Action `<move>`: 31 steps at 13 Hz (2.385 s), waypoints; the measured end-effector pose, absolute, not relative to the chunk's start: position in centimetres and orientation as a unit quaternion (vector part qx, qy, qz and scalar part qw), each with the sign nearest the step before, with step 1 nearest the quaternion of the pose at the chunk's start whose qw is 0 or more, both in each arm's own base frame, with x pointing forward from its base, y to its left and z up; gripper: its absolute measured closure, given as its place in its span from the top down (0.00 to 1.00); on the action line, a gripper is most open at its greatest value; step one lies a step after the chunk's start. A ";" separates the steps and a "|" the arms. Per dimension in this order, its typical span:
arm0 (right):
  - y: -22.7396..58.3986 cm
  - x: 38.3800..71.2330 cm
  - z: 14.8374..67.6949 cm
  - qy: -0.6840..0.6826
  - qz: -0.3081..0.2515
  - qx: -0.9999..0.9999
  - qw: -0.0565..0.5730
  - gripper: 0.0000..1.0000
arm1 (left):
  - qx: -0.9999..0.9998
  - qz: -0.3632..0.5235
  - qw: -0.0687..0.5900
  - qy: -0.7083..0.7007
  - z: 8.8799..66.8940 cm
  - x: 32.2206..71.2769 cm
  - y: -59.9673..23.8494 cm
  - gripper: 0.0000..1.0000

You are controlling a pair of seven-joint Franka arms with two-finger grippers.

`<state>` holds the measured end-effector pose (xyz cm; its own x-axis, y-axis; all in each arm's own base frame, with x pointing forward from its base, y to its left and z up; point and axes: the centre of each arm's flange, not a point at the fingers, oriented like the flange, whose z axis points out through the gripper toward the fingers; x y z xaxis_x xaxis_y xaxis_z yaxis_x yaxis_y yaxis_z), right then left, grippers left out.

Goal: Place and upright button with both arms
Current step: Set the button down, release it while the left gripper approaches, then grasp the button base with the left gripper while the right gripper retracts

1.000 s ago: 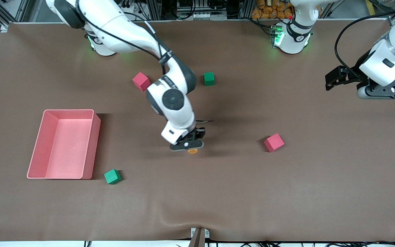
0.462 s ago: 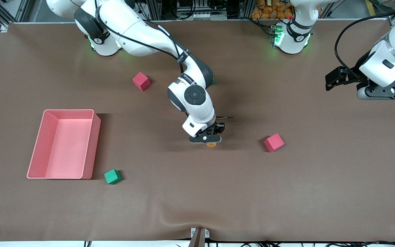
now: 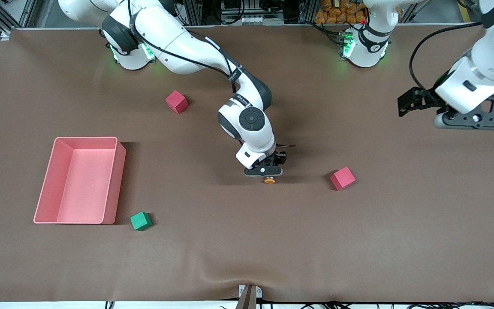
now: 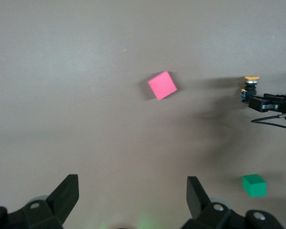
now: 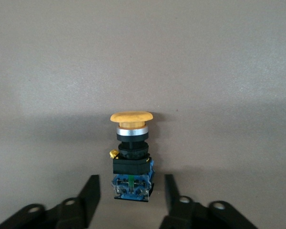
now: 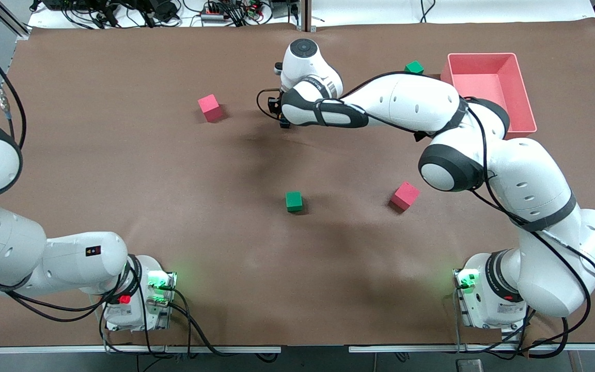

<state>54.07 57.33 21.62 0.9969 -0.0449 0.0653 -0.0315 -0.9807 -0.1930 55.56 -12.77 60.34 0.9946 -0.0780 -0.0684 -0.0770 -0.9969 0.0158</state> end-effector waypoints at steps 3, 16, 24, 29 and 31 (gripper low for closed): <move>57.4 55.0 23.6 0.022 -0.050 -0.993 0.107 1.00 | 0.998 -0.035 0.012 -0.053 58.8 55.8 -16.6 1.00; 25.2 64.4 49.0 -0.108 -0.067 -0.991 0.033 1.00 | 0.995 -0.066 0.042 -0.063 48.7 59.0 -26.2 1.00; 2.0 58.2 59.5 -0.053 0.022 -0.998 0.008 1.00 | 0.994 -0.080 0.072 -0.007 38.9 58.3 -38.7 1.00; -2.5 52.7 64.0 -0.013 0.027 -1.000 0.008 1.00 | 0.994 -0.066 0.077 -0.036 28.5 57.8 -43.5 1.00; -5.0 51.9 64.0 0.009 0.028 -0.999 0.011 1.00 | 0.994 -0.065 0.071 -0.055 26.1 58.0 -43.4 1.00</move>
<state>51.95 -4.96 63.97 0.9982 -0.0183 -0.0566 -0.0196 -0.9996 -0.0215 58.00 -43.44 26.09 0.9855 -0.1181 -0.1215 -0.0995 -0.9838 0.1491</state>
